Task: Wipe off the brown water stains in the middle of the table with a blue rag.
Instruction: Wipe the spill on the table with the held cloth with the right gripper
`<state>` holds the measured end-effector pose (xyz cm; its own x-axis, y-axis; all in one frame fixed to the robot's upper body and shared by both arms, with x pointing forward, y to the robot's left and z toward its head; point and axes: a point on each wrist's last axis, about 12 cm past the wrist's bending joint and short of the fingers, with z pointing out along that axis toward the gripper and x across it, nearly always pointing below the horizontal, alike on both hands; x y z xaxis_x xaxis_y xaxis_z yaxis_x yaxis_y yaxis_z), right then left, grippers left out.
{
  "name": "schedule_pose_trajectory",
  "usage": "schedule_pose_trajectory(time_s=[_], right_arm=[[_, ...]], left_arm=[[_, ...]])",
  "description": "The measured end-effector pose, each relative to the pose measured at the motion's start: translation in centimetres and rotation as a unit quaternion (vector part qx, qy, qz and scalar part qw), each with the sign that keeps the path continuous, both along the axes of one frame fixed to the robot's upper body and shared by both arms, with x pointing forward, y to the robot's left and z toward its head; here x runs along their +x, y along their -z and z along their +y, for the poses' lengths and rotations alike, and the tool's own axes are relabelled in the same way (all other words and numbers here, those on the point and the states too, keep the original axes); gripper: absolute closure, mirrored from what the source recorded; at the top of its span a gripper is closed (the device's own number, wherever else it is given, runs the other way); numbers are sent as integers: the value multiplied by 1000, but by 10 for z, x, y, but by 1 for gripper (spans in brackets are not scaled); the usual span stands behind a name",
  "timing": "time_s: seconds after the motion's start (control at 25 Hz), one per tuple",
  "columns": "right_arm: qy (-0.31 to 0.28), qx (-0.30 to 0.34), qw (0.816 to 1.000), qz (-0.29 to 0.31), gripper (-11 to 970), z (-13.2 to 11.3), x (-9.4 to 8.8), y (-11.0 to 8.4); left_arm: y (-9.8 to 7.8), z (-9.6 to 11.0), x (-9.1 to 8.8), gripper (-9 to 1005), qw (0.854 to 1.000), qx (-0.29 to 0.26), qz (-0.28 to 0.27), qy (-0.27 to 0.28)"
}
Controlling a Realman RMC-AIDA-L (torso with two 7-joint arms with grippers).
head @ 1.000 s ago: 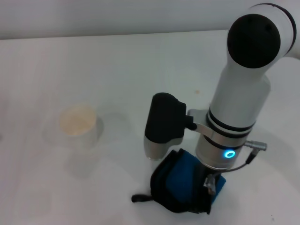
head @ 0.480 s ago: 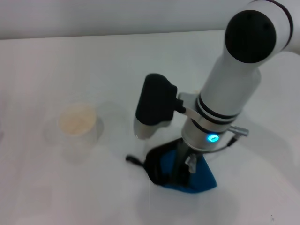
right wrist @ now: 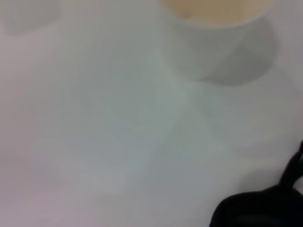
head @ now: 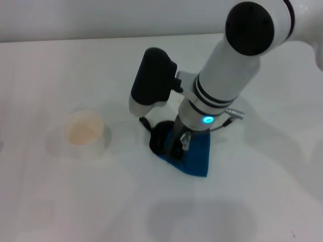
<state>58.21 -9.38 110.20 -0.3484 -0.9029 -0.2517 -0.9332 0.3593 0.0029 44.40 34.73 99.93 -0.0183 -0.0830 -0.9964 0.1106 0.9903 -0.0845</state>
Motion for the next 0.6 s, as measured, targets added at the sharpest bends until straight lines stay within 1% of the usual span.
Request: schedule_pose_trajectory(time_s=[0.4, 0.6], right_arm=[[43, -15, 997, -55, 895, -10, 37, 2], [62, -27, 995, -79, 895, -18, 53, 1]], left_arm=[[-1, -2, 2, 119, 1000, -1, -1, 3], [-1, -2, 3, 119, 1000, -1, -2, 4]])
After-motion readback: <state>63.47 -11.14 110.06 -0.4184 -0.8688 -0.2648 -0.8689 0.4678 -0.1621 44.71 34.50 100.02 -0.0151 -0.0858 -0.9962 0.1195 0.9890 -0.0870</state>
